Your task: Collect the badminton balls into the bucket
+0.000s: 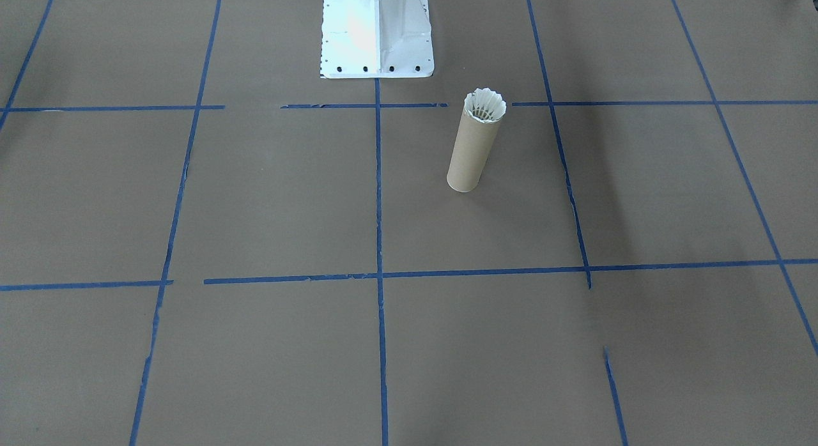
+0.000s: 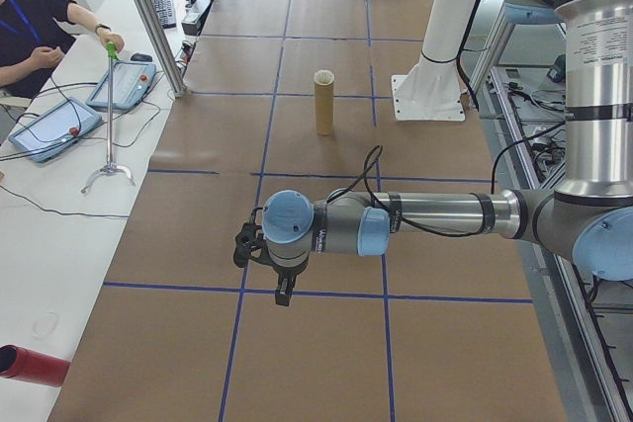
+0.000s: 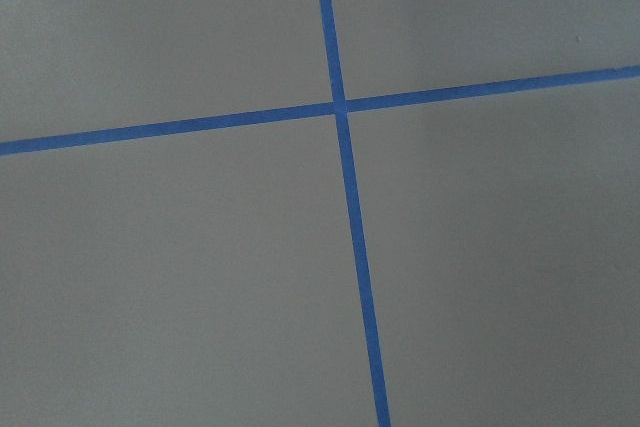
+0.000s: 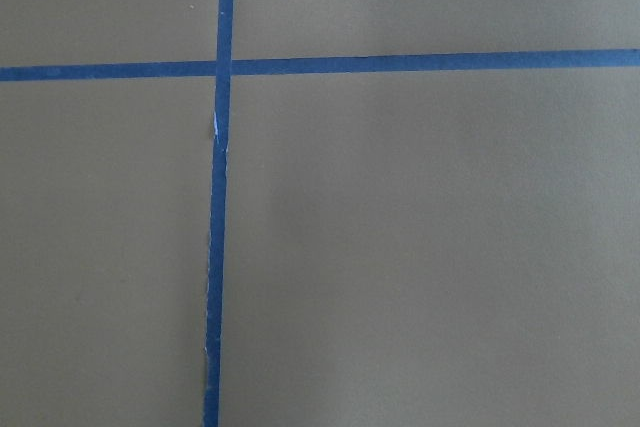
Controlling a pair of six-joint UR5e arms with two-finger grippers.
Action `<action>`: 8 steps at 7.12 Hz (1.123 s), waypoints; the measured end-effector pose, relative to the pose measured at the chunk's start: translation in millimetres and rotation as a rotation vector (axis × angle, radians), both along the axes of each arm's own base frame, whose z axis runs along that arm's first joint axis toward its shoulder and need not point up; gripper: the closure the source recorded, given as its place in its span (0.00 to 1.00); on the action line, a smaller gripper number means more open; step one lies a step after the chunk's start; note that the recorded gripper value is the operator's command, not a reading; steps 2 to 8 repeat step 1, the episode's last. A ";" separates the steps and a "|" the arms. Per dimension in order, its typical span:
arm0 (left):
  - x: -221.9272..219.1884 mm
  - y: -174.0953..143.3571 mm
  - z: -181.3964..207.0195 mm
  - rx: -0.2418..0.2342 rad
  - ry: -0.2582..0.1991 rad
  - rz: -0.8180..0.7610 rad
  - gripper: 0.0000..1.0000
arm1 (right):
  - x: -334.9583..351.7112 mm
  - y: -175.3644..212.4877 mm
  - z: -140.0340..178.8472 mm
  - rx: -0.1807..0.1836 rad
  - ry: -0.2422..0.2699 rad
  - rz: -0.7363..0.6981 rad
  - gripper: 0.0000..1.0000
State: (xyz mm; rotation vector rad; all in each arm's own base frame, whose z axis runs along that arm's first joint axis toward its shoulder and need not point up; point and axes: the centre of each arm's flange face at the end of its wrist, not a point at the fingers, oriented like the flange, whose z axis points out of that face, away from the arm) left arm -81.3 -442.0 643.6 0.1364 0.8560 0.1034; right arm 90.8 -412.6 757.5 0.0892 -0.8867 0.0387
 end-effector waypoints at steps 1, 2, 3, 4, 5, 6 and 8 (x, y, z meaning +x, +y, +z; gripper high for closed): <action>-0.2 -0.1 -0.5 0.001 0.000 0.000 0.00 | 0.0 0.0 0.0 0.000 0.000 0.000 0.00; -0.2 -0.1 -0.5 0.001 0.000 0.000 0.00 | 0.0 0.0 0.0 0.000 0.000 0.000 0.00; -0.2 -0.1 -0.5 0.001 0.000 0.000 0.00 | 0.0 0.0 0.0 0.000 0.000 0.000 0.00; -0.2 -0.1 -0.5 0.001 0.000 0.000 0.00 | 0.0 0.0 0.0 0.000 0.000 0.000 0.00; -0.2 -0.1 -0.5 0.001 0.000 0.000 0.00 | 0.0 0.0 0.0 0.000 0.000 0.000 0.00; -0.2 -0.1 -0.5 0.001 0.000 0.000 0.00 | 0.0 0.0 0.0 0.000 0.000 0.000 0.00; -0.2 -0.1 -0.5 0.001 0.000 0.000 0.00 | 0.0 0.0 0.0 0.000 0.000 0.000 0.00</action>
